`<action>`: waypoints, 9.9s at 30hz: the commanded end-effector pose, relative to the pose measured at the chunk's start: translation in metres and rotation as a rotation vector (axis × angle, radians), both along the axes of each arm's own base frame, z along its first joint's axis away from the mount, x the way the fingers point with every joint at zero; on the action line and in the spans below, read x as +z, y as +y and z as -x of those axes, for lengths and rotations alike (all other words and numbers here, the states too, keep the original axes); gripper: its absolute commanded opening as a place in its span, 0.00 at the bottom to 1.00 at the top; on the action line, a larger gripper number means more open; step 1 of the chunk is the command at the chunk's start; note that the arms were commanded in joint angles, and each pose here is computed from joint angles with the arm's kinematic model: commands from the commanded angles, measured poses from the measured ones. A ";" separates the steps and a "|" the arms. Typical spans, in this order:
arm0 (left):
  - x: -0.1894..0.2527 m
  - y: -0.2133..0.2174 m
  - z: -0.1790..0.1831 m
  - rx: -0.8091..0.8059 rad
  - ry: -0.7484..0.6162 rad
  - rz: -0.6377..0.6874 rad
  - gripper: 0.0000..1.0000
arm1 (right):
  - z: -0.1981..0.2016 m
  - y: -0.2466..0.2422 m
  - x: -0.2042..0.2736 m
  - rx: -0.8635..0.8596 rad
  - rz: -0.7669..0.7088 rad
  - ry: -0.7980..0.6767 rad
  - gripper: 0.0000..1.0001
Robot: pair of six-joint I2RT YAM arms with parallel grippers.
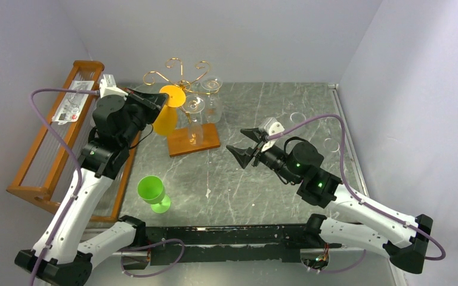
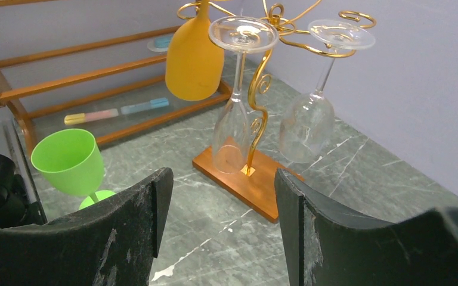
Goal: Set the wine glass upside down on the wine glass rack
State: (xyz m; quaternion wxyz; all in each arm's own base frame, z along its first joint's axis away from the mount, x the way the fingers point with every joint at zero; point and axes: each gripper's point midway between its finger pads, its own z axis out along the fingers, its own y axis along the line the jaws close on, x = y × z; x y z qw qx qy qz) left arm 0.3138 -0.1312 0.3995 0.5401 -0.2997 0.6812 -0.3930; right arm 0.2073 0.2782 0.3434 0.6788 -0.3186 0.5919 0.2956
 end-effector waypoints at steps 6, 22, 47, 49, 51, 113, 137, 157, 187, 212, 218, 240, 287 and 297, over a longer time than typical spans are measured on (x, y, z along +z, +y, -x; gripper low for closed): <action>0.023 0.008 -0.025 0.046 -0.101 0.093 0.05 | -0.002 -0.003 0.002 -0.019 0.007 -0.005 0.67; 0.012 0.074 -0.027 0.333 -0.109 -0.065 0.05 | -0.003 0.005 -0.004 -0.004 0.012 0.018 0.67; -0.025 0.050 -0.015 0.157 -0.042 0.047 0.05 | -0.004 0.010 -0.009 0.008 0.010 0.038 0.68; -0.028 0.044 -0.014 0.121 -0.042 0.046 0.05 | -0.003 0.010 -0.010 0.009 0.009 0.041 0.68; -0.032 0.039 -0.014 0.090 -0.035 0.020 0.05 | -0.003 0.010 -0.010 0.010 0.008 0.045 0.68; 0.002 0.127 0.115 0.264 -0.058 -0.575 0.92 | 0.066 0.203 -0.147 -0.228 0.023 0.753 0.68; -0.023 0.112 0.108 0.191 0.035 -0.523 0.93 | 0.057 0.191 -0.184 -0.405 0.239 0.729 0.00; -0.085 0.053 0.118 -0.078 0.167 -0.267 0.94 | 0.021 0.041 -0.037 -0.396 -0.564 0.545 0.00; -0.062 0.035 0.172 -0.072 0.232 0.303 0.95 | 0.032 0.066 0.029 0.031 -0.819 0.249 0.00; -0.059 0.020 0.139 -0.086 0.260 0.530 0.39 | 0.072 0.118 0.039 0.274 -0.655 -0.156 0.00; -0.063 0.022 0.134 -0.053 0.294 0.540 0.41 | 0.081 0.124 0.035 0.324 -0.617 -0.211 0.00; -0.024 0.039 0.133 -0.066 -0.088 0.192 0.05 | 0.067 0.111 -0.021 0.280 -0.211 0.137 0.51; 0.001 -0.008 0.155 -0.473 -0.891 -0.885 0.05 | 0.058 0.163 0.102 0.394 -0.689 1.092 0.49; -0.002 -0.012 0.160 -0.513 -0.897 -0.891 0.05 | 0.052 0.169 0.094 0.385 -0.704 1.135 0.20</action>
